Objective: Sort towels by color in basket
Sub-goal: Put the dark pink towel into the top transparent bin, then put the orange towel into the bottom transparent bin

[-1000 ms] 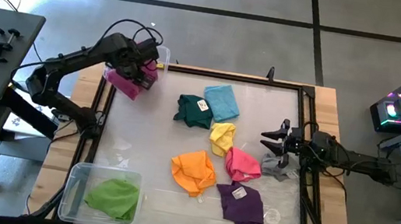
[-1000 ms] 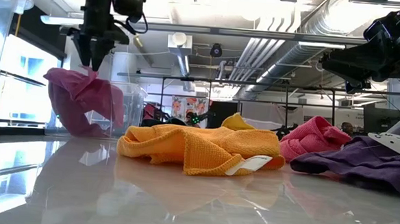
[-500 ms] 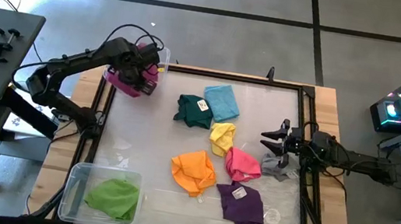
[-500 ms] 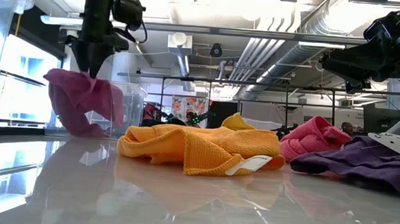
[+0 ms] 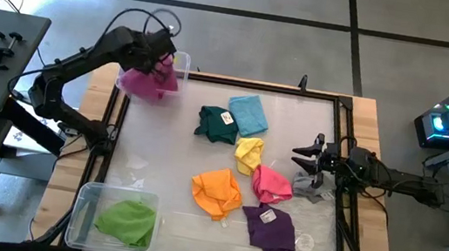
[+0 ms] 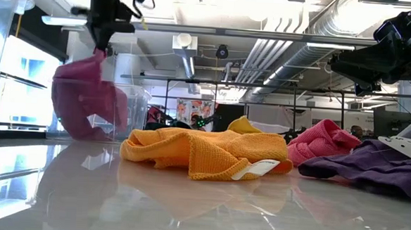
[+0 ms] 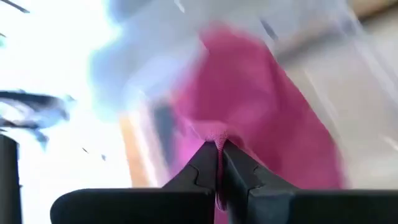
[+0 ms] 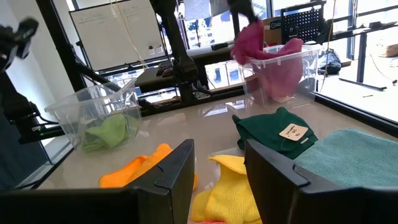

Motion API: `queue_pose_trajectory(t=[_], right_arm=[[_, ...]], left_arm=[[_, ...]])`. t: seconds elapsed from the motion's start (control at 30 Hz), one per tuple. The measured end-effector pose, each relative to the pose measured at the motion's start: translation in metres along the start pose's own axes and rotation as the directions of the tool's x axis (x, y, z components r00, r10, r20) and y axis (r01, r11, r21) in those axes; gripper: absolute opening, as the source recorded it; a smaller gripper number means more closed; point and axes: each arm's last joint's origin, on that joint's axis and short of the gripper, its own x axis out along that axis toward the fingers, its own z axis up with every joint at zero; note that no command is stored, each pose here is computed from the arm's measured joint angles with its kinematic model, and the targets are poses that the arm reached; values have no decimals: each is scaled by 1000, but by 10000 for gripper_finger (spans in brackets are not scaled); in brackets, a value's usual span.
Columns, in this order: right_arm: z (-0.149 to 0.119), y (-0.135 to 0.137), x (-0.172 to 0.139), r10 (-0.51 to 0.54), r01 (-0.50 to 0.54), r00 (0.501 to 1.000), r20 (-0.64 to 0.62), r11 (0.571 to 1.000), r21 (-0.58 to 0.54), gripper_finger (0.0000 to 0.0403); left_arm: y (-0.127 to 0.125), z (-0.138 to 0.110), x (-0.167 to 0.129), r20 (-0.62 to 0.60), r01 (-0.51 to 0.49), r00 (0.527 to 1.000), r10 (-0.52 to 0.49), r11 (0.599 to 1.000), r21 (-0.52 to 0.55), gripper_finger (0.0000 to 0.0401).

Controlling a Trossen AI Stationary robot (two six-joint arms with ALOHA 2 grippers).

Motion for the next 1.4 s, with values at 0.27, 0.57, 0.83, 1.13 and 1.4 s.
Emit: queue_pose_trajectory(t=[0.27, 0.57, 0.83, 1.13, 1.4], right_arm=[[0, 0, 0, 0, 0, 1000, 0, 1000, 0, 138], [0, 0, 0, 0, 0, 1000, 0, 1000, 0, 138], [0, 0, 0, 0, 0, 1000, 0, 1000, 0, 138], [0, 0, 0, 0, 0, 1000, -1, 1000, 0, 138], [0, 0, 0, 0, 0, 1000, 0, 1000, 0, 138]], left_arm=[[-15, 28, 18, 236, 123, 964, -119, 992, -4, 3], [-17, 3, 69, 30, 200, 980, -199, 978, -66, 50], [-6, -19, 87, -169, 116, 977, -129, 990, -82, 117], [1, -11, 59, -104, 170, 977, -188, 972, -163, 163], [-24, -19, 2, 43, 347, 938, -344, 935, -73, 161]])
